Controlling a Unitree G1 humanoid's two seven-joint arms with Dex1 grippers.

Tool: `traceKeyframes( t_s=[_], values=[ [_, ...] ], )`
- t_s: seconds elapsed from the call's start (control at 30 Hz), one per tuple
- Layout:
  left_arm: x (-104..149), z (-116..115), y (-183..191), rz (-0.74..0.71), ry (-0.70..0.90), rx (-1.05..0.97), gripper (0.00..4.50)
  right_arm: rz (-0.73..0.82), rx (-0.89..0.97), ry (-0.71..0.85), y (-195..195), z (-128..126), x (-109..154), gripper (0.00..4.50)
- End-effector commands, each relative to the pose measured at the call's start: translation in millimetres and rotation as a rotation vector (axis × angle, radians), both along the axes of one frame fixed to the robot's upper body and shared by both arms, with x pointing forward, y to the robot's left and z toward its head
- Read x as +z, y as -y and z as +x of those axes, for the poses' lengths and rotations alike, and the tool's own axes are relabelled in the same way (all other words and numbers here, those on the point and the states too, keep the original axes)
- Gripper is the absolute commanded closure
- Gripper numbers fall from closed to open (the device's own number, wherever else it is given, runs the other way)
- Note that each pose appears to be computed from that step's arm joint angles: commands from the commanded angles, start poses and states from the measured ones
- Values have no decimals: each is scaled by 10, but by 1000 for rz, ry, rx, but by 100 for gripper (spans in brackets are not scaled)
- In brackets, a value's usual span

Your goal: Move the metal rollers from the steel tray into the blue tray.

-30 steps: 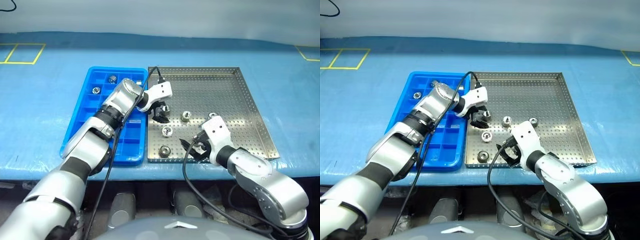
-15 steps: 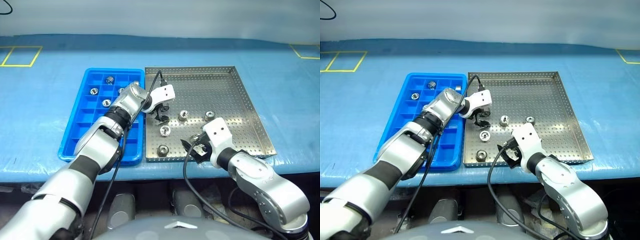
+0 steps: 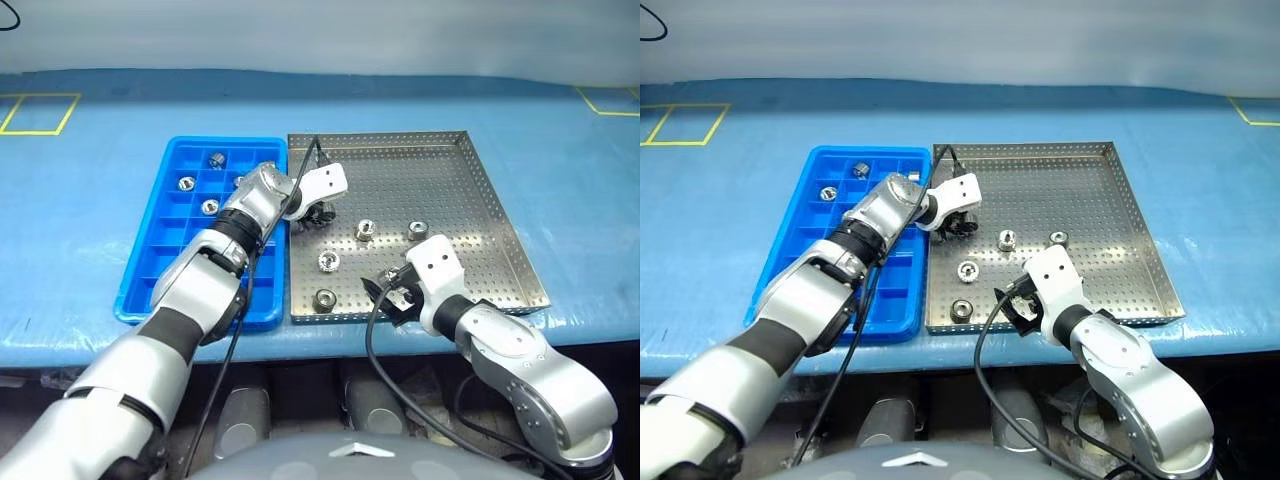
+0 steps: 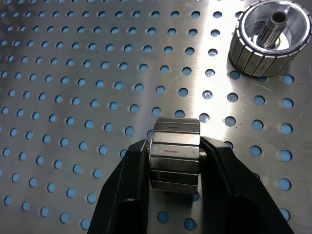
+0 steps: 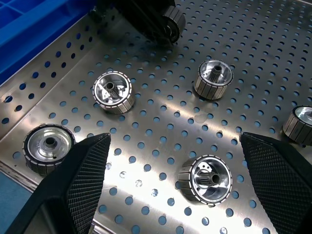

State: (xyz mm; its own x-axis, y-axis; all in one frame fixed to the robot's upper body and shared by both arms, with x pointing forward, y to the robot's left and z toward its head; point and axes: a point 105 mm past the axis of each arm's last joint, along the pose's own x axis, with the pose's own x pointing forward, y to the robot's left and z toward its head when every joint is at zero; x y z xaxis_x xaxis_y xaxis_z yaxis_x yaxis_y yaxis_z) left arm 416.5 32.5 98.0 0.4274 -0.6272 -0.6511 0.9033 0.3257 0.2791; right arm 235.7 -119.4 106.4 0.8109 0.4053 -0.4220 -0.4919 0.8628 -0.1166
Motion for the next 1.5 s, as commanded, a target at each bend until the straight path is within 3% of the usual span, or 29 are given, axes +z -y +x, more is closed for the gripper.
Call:
traceKeyframes(
  t_s=[0.03, 0.27, 0.47, 0.7, 0.83, 1.17, 1.23, 1.33, 1.4, 1.5],
  values=[
    [580, 91, -86, -178, 124, 31, 320, 17, 12, 55, -40, 22, 115, 0],
    [804, -113, -831, -262, 301, 319, 320, 37, 35, 34, -109, 24, 76, 0],
    [709, -423, -1415, -294, 372, 658, 320, 35, 95, 56, -222, 72, 98, 0],
    [461, -703, -1776, -189, 425, 936, 320, 54, 170, 92, -351, 124, 157, 0],
    [323, -782, -1840, -120, 434, 982, 320, 54, 191, 91, -374, 131, 150, 0],
    [-15, -869, -1864, -136, 313, 1084, 320, 28, 261, 132, -438, 89, 173, 0],
    [-45, -869, -1851, -141, 288, 1082, 249, 28, 261, 137, -439, 88, 177, 0],
    [93, -827, -1764, -193, 290, 1040, 173, 25, 249, 142, -416, 86, 185, 0],
    [352, -760, -1552, -309, 294, 946, 135, 24, 241, 147, -393, 78, 198, 0],
    [743, -704, -1165, -487, 270, 758, 135, 30, 240, 159, -372, 60, 228, 0]
  ],
)
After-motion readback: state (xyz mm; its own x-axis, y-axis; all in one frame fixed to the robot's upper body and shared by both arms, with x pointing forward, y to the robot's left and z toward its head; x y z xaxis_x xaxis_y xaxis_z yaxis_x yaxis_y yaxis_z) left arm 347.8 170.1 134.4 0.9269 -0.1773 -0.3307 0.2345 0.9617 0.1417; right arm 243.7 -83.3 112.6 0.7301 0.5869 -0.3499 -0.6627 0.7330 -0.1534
